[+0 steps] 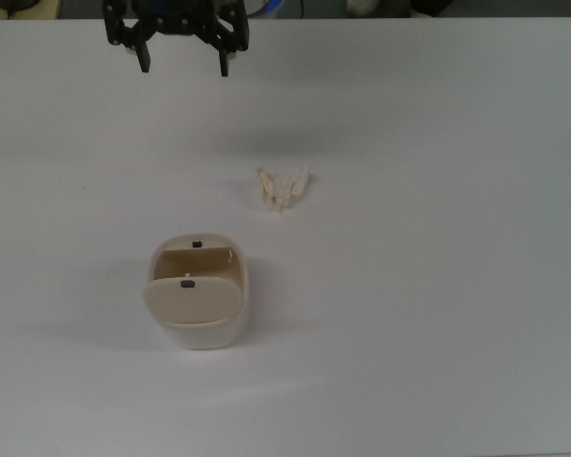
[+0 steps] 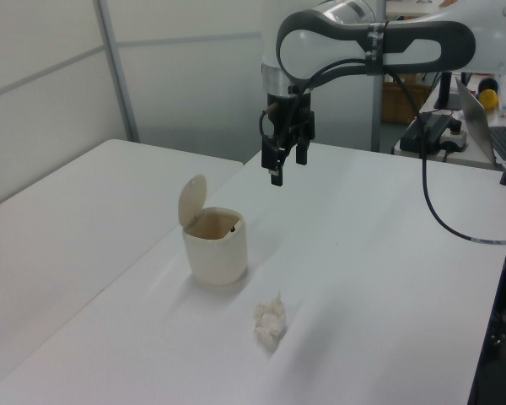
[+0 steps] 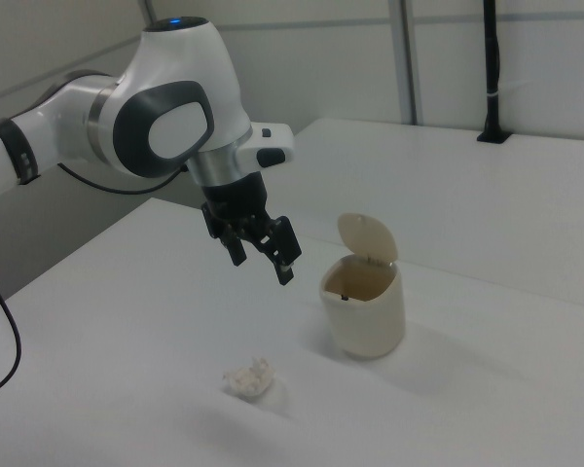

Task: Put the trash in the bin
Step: 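Move the open gripper down over the crumpled white tissue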

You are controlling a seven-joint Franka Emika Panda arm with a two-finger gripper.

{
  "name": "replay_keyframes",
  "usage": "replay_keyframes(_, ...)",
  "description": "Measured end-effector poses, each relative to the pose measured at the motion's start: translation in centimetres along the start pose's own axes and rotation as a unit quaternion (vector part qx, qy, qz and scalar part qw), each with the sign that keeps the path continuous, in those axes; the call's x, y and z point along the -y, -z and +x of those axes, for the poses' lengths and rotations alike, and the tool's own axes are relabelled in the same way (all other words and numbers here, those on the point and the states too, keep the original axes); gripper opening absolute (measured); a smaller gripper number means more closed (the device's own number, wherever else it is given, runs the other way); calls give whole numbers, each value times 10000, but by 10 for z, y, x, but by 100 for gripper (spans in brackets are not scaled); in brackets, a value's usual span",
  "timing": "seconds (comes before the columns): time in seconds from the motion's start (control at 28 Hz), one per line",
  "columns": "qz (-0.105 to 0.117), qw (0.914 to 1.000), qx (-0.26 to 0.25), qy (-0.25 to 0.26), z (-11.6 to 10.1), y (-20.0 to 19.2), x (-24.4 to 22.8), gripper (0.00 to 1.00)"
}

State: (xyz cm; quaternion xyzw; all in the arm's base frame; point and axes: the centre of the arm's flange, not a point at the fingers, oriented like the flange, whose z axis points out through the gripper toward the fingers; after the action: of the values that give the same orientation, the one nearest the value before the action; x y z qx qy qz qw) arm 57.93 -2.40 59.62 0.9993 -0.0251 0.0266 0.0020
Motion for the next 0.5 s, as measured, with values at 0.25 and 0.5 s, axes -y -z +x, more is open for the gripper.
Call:
replay_keyframes(0.25, 241, 9994, 114, 215, 4, -14, 4, 100)
replay_keyframes(0.5, 399, 9972, 372, 510, 11, -44, 8, 100)
